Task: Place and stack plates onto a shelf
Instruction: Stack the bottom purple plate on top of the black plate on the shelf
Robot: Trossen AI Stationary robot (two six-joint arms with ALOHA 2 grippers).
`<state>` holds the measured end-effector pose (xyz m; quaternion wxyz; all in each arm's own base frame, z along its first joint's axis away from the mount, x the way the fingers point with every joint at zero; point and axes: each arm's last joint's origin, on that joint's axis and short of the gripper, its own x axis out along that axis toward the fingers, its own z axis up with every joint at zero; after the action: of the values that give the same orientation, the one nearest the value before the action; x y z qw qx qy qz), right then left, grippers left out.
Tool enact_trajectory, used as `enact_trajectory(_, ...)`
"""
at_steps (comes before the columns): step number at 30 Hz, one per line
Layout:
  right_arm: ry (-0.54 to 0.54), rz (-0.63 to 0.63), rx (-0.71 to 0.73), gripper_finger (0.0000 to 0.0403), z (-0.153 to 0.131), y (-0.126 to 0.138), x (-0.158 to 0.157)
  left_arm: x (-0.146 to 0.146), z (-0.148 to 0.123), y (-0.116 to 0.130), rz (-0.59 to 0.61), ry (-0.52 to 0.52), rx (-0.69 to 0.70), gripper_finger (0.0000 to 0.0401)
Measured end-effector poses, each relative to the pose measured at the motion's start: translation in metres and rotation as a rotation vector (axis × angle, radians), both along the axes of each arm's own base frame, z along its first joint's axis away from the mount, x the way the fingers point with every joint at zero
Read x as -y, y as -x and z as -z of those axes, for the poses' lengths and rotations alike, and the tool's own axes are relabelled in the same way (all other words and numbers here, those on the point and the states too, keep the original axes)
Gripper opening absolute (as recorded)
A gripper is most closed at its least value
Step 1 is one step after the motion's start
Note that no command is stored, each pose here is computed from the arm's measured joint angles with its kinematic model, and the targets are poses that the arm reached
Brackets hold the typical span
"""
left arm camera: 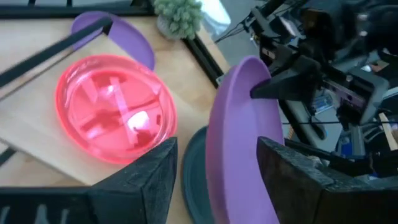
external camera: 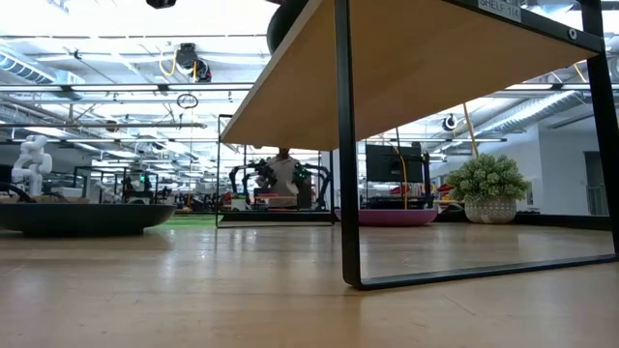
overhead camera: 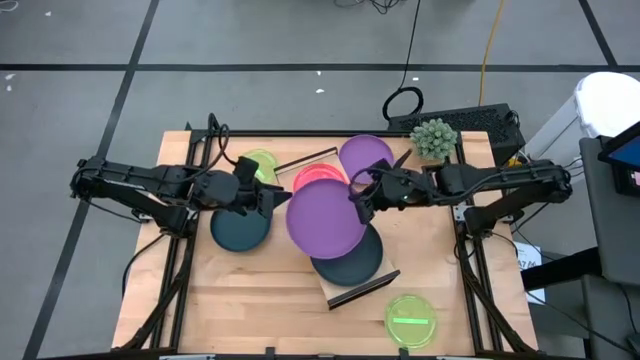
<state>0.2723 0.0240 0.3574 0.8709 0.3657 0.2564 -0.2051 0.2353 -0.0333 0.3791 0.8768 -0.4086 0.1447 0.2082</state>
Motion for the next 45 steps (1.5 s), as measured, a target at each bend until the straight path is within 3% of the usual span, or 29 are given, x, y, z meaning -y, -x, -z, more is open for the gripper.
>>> enact_trajectory(8, -0.174, -0.008, -0.034, 0.0001, -0.013, 0.033, 0.005, -0.002, -0.005, -0.002, 0.006, -0.082, 0.037, 0.0225)
enact_trajectory(18, -0.3, -0.054, -0.011, 0.0001, -0.026, 0.058, 0.006, -0.005, -0.004, -0.003, 0.004, -0.112, 0.024, 0.0225)
enact_trajectory(30, -0.408, -0.026, -0.07, 0.0006, -0.009, 0.057, 0.004, -0.006, 0.003, 0.001, 0.008, -0.124, -0.064, 0.0225)
enact_trajectory(45, -0.477, -0.003, -0.011, 0.0008, 0.026, 0.043, 0.003, -0.006, 0.005, 0.002, 0.009, -0.127, -0.09, 0.0225)
